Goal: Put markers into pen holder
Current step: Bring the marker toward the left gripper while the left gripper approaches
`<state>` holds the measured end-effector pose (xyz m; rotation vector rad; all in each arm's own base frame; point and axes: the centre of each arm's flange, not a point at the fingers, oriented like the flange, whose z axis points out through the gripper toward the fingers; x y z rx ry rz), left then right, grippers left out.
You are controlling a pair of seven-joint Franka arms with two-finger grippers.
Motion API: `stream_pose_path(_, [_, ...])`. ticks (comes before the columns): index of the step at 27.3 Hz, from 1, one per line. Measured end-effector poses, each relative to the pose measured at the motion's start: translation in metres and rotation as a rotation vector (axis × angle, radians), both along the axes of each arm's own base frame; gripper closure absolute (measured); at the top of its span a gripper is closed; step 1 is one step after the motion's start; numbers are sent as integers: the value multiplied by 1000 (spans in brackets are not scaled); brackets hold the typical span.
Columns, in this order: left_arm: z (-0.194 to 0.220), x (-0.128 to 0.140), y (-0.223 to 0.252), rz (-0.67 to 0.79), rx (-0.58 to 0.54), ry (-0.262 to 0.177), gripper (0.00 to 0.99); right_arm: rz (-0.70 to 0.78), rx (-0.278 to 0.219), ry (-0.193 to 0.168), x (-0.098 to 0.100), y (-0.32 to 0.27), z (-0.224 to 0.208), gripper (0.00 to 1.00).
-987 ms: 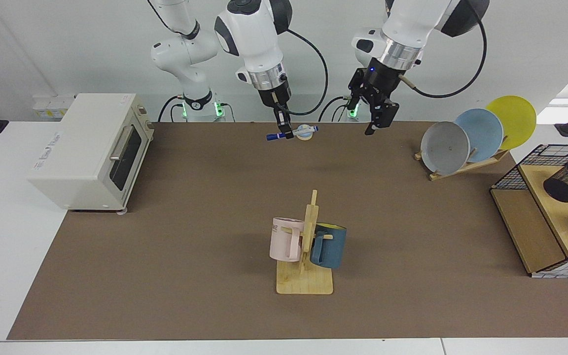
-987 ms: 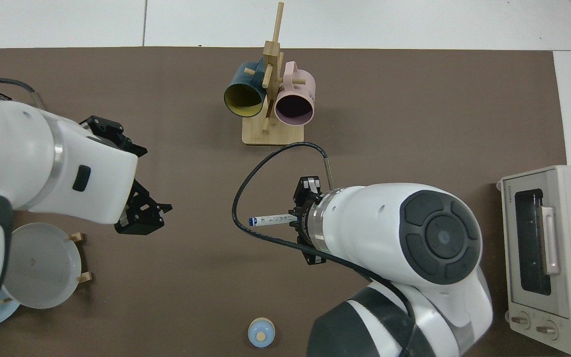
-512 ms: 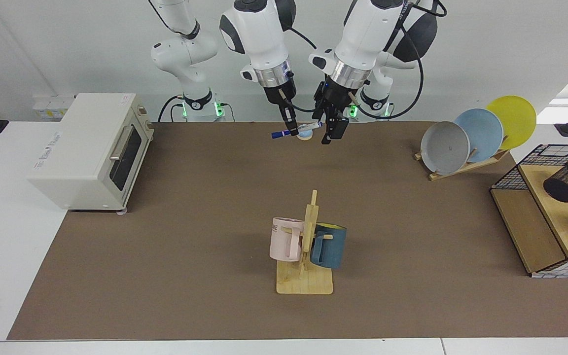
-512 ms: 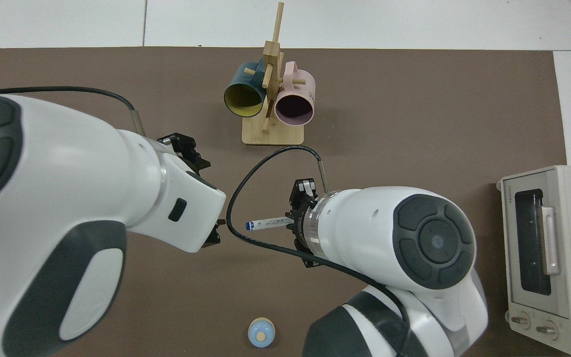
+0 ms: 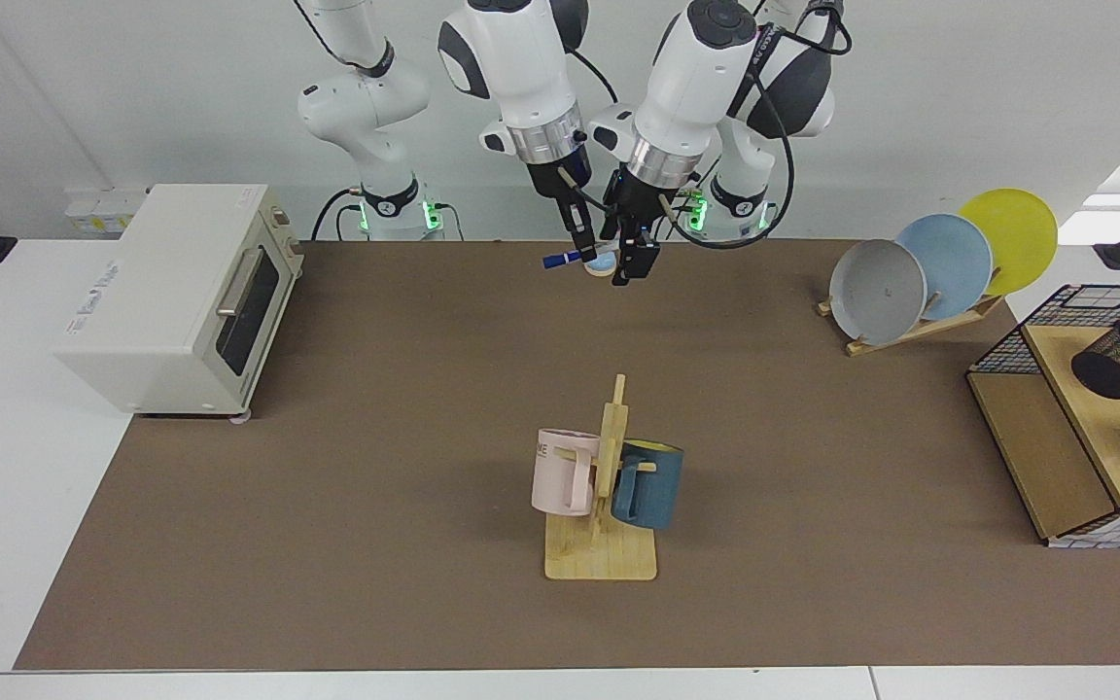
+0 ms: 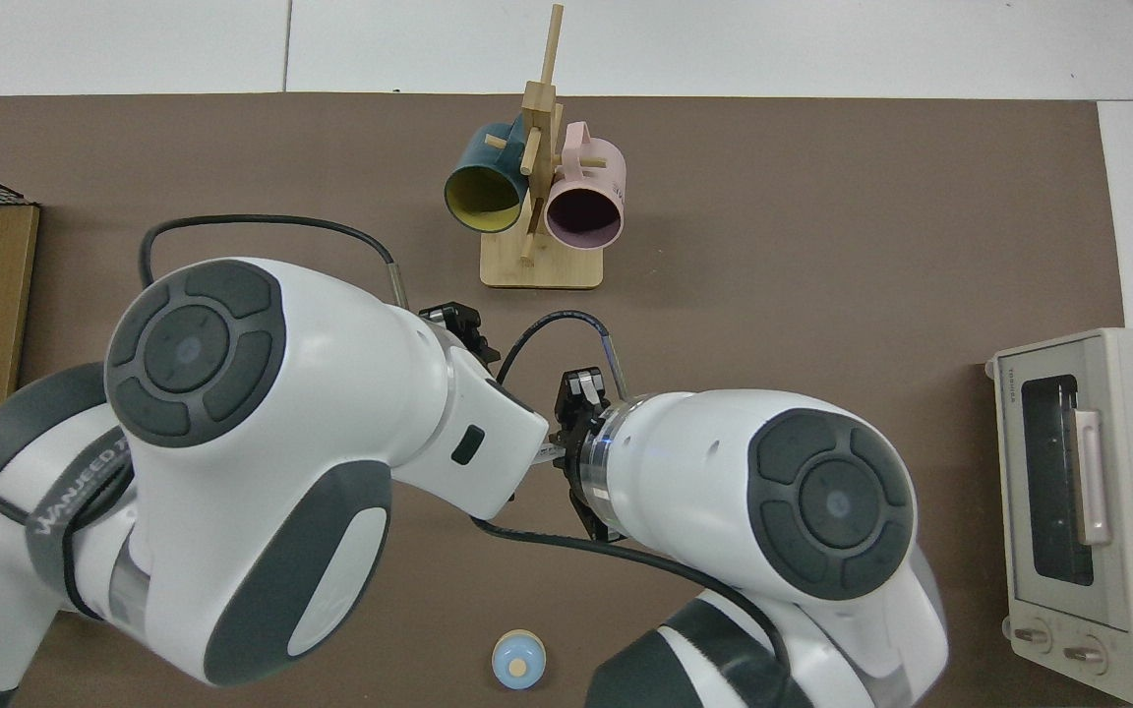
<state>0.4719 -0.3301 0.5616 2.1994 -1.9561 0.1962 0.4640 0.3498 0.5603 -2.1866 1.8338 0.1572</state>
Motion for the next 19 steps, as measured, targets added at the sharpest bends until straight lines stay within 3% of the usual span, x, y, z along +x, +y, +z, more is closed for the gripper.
stream_pose_path(6, [-2,0,0,17,2,7,220,-1,0,0,0,0,0,837])
stream_pose_path(19, [-2,-1,0,43,3,15,238,-22,-4,8,10,-9,-6,837])
